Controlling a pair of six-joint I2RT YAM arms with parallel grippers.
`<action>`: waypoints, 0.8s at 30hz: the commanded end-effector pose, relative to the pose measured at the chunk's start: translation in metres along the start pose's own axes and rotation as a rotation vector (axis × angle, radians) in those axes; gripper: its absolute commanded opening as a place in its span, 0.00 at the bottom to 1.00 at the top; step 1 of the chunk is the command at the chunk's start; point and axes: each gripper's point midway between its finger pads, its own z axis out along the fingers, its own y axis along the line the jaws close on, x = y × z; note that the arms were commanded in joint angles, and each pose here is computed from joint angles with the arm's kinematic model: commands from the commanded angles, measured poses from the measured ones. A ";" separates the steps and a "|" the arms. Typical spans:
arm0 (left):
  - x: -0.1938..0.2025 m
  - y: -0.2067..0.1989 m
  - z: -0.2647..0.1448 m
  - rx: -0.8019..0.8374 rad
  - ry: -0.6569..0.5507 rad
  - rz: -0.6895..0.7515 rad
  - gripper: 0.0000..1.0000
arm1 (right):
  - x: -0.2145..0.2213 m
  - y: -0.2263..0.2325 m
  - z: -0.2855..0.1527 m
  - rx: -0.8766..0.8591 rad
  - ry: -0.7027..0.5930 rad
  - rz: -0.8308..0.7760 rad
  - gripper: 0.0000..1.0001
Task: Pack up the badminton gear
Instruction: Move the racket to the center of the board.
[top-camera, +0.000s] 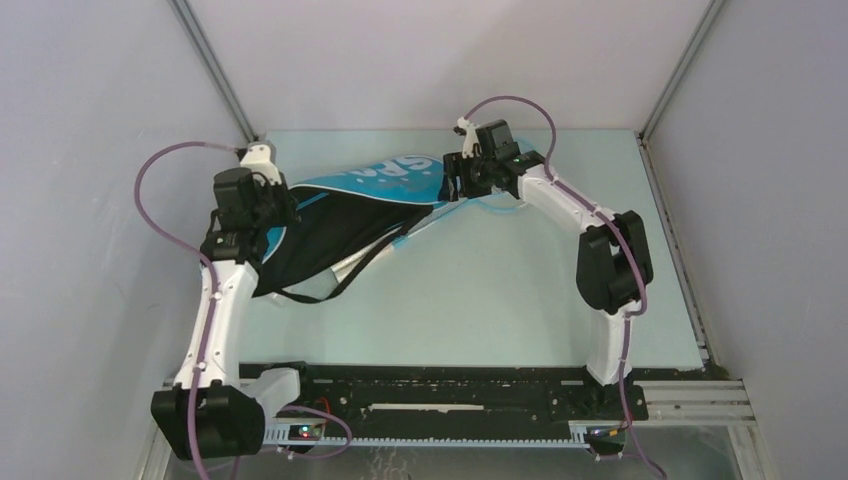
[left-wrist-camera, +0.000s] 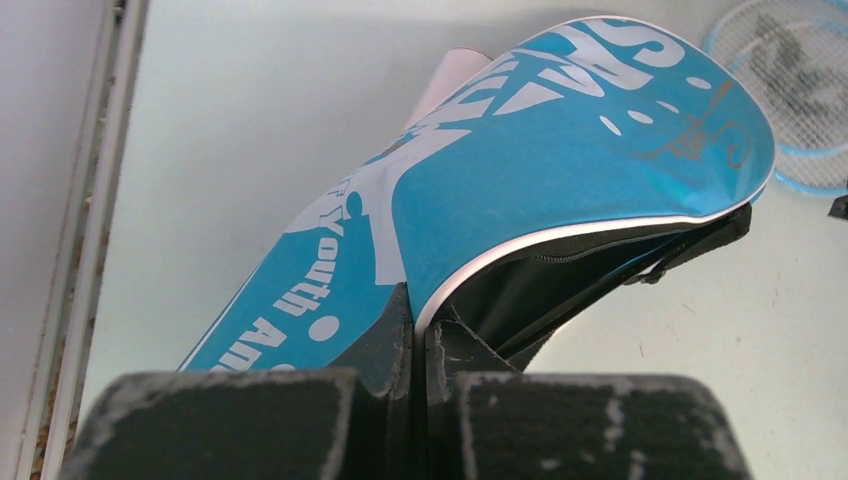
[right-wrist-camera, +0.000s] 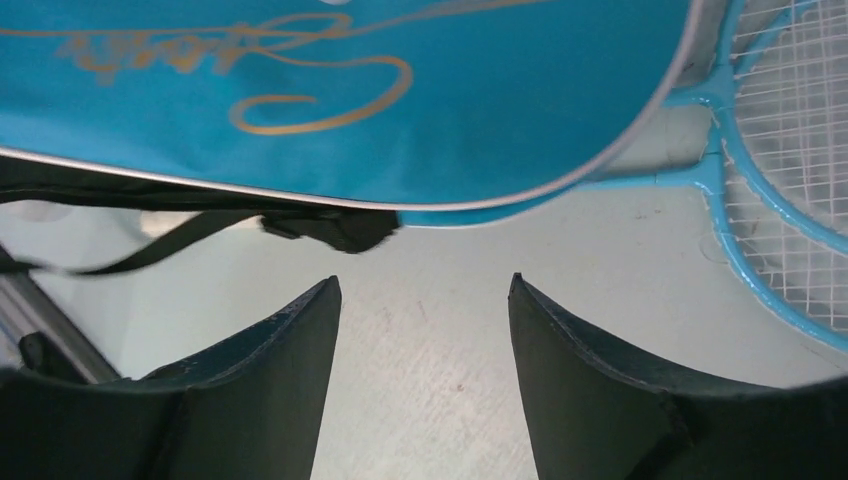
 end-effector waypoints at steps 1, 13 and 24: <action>-0.052 0.015 -0.022 -0.029 -0.194 -0.071 0.00 | -0.037 -0.015 0.009 0.070 -0.126 0.014 0.70; -0.086 0.014 -0.033 0.029 -0.263 -0.097 0.00 | -0.042 -0.048 0.045 0.152 -0.075 0.047 0.68; -0.083 0.006 -0.032 0.086 -0.261 -0.082 0.00 | -0.013 -0.068 0.079 0.199 0.010 0.259 0.64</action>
